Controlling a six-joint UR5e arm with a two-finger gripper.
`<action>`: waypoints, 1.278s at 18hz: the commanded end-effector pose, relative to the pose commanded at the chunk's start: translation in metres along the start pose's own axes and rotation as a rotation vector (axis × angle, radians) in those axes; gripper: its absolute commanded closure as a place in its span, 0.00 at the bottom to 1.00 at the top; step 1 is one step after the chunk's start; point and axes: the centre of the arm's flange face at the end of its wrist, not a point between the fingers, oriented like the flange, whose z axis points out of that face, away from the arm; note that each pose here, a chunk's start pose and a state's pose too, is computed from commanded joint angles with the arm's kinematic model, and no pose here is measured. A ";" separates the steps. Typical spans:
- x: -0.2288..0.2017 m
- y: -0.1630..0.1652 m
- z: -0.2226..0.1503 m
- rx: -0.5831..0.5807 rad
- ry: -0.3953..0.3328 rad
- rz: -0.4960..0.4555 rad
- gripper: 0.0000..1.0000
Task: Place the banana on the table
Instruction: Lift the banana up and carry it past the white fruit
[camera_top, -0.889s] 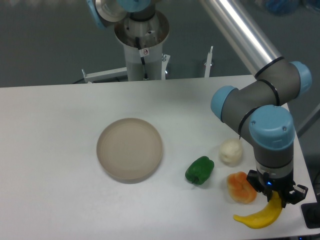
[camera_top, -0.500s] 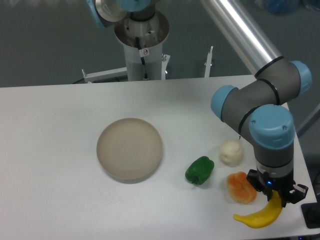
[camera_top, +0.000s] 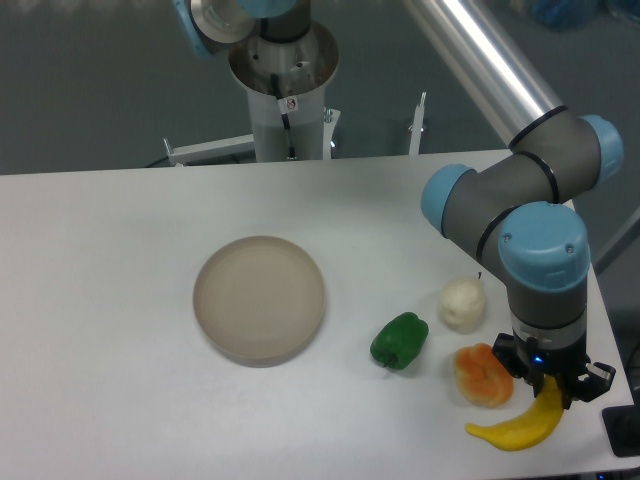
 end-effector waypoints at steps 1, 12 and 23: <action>0.001 0.002 -0.002 0.003 0.003 0.000 0.74; 0.004 0.075 -0.059 -0.042 0.059 0.073 0.74; 0.018 0.199 -0.038 -0.004 0.187 0.193 0.74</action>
